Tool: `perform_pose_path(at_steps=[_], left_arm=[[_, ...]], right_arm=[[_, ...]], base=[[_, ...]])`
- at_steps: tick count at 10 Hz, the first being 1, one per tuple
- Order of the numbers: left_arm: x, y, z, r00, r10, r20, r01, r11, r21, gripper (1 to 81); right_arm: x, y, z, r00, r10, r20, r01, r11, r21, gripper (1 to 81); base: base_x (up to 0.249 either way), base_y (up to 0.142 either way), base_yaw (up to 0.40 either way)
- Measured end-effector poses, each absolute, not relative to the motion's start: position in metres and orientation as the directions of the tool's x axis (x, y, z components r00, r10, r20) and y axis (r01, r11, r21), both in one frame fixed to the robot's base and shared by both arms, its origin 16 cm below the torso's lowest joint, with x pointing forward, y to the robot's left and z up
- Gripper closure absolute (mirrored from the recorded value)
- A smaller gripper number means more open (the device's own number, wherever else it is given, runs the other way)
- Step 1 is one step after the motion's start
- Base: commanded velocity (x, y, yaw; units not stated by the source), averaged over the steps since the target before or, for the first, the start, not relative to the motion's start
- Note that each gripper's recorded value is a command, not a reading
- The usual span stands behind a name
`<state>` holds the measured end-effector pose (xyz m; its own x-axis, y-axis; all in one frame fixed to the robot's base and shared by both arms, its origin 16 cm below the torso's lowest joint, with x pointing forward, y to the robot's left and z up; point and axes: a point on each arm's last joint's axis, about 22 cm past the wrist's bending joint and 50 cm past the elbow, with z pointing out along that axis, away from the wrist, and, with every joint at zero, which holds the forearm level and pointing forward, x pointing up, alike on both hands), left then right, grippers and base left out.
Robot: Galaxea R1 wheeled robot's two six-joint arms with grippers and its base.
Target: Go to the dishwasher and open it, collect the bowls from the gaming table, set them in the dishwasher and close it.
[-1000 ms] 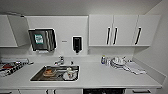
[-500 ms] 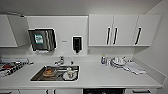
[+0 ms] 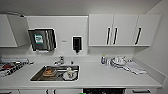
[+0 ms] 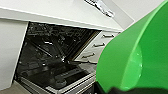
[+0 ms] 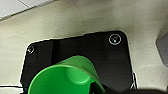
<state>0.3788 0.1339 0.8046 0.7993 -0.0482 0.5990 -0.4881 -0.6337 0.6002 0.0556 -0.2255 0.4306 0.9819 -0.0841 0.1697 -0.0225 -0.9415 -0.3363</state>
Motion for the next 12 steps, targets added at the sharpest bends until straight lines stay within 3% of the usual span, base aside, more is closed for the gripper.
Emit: perform_pose_path(at_steps=[4,12], left_arm=[[0.412,0.088,0.823,0.786,-0.069,0.614,-0.521,-0.608,0.599,81.1],[0.499,0.028,0.882,0.734,-0.152,0.662,-0.589,-0.628,0.509,81.1]], right_arm=[[0.055,-0.226,0.43,0.982,-0.087,0.168,-0.026,-0.941,-0.336,81.1],[0.056,-0.226,0.43,0.982,-0.089,0.166,-0.028,-0.941,-0.336,81.1]], base=[[0.0,0.0,0.0],[0.0,0.0,0.0]])
